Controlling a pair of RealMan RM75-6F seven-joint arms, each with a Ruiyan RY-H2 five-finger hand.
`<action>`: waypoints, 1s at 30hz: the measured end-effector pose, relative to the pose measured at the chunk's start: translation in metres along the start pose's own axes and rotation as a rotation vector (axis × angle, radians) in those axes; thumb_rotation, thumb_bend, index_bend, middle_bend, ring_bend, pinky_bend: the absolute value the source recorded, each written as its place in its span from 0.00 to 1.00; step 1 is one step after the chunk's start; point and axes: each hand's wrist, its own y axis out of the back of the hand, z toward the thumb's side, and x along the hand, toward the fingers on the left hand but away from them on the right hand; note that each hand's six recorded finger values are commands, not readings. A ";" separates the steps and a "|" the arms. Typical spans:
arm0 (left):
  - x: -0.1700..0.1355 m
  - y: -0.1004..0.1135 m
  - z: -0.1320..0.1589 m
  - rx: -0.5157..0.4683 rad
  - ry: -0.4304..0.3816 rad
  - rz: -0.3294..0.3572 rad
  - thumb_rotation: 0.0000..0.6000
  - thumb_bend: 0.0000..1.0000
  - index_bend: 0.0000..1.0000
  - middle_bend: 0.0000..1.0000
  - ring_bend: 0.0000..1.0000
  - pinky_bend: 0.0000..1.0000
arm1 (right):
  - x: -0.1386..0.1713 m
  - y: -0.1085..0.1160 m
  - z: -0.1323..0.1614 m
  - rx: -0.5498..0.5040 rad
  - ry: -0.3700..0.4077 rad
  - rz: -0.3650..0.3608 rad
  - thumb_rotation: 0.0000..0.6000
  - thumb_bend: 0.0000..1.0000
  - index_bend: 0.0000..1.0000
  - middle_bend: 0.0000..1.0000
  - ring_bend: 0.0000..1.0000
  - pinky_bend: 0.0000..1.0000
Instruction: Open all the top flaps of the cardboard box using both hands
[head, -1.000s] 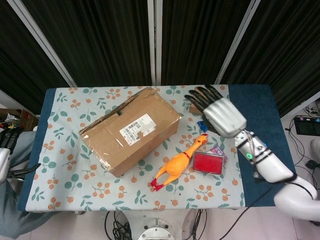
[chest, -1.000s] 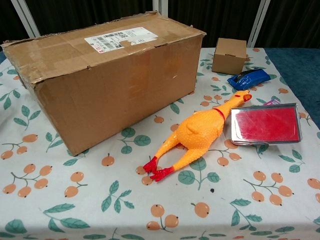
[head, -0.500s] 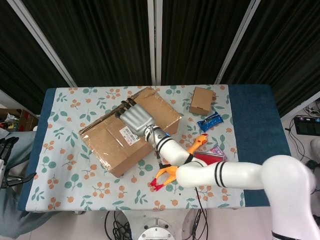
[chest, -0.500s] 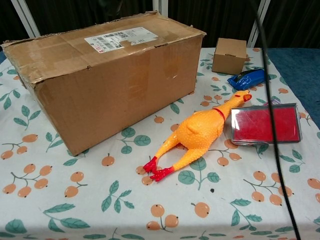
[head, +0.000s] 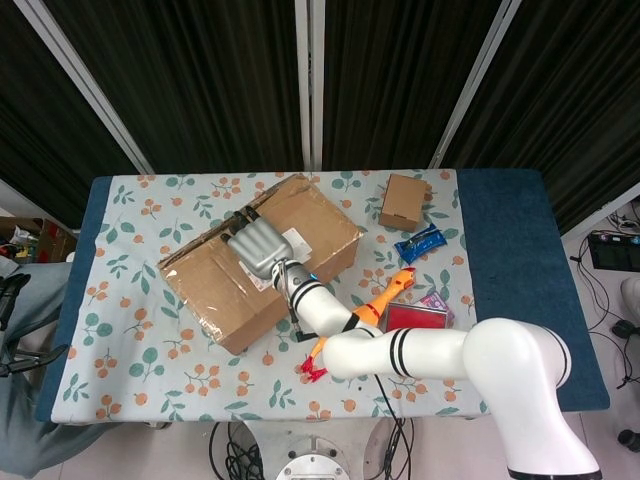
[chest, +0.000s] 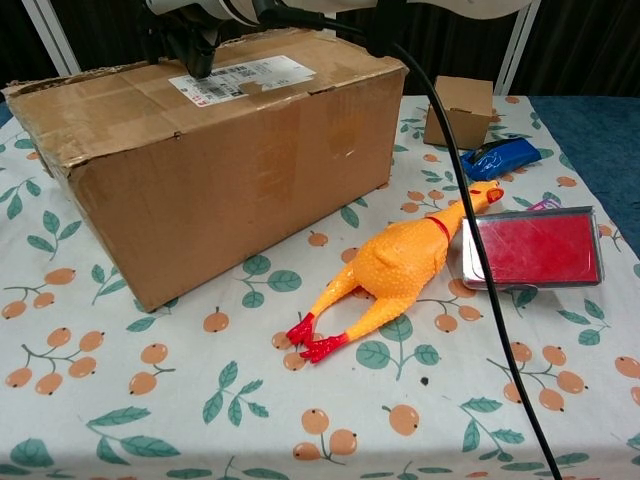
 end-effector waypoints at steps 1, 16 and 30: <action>0.000 0.000 0.000 0.001 0.001 0.000 0.59 0.04 0.09 0.10 0.08 0.20 | -0.001 -0.001 0.000 -0.004 -0.003 0.004 1.00 0.91 0.19 0.19 0.00 0.00; -0.002 0.003 -0.004 -0.003 0.010 -0.005 0.59 0.04 0.09 0.10 0.08 0.20 | -0.008 -0.007 0.000 -0.055 -0.020 0.017 1.00 0.93 0.38 0.38 0.00 0.00; 0.006 0.002 0.009 -0.023 -0.017 -0.019 0.60 0.04 0.09 0.10 0.08 0.20 | 0.027 0.041 -0.012 -0.161 0.009 -0.056 1.00 0.93 0.45 0.44 0.00 0.00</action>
